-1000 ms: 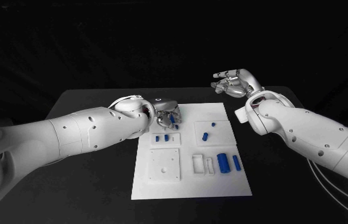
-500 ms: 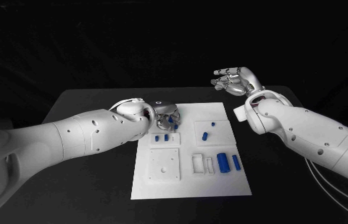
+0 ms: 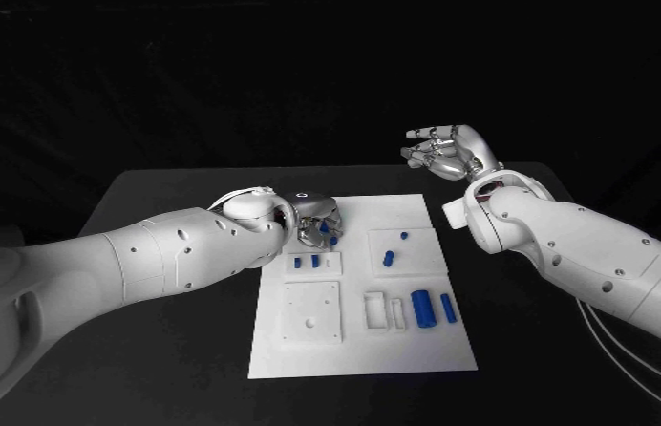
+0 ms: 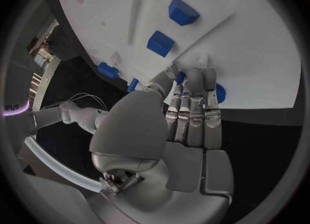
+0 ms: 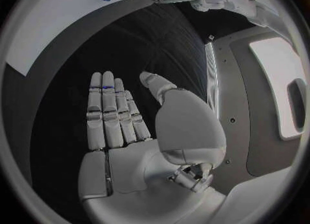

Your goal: Assemble the parts on the task board

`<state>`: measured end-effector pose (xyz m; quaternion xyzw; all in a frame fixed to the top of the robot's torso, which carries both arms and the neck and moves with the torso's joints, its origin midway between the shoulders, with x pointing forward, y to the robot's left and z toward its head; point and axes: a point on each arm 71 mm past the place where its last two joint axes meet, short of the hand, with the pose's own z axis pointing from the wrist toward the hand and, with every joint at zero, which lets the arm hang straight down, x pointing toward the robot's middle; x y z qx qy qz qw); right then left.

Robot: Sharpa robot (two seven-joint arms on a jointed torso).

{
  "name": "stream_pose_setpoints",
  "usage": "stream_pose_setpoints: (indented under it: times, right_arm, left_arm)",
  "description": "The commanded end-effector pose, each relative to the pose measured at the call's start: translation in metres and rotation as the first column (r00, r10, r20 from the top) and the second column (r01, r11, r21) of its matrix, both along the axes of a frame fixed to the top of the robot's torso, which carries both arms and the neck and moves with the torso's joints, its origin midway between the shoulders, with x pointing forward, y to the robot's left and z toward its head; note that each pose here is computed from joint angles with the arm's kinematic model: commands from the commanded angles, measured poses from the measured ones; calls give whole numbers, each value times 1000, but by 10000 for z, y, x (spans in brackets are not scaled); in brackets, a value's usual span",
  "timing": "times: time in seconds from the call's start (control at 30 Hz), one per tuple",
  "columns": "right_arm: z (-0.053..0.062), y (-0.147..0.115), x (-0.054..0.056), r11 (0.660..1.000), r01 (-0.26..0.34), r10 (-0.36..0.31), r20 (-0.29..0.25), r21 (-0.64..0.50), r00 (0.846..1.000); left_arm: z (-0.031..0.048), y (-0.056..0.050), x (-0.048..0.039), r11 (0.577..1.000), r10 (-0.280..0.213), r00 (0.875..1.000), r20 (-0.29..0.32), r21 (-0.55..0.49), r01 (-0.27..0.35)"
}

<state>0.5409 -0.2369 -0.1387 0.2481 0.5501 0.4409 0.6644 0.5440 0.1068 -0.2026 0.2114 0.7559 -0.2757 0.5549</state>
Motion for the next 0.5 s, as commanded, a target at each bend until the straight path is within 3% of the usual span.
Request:
stream_pose_setpoints:
  times: [0.03, 0.5]
  right_arm:
    - [11, 17, -4, 1000, -6, 6, 15, 6, 1000]
    - [10, 29, -2, 1000, -8, 8, 16, 7, 1000]
  left_arm:
    - [-13, -17, -1, 1000, 0, 1000, 2, 11, 0]
    - [-64, -18, 5, 1000, 4, 1000, -6, 27, -4]
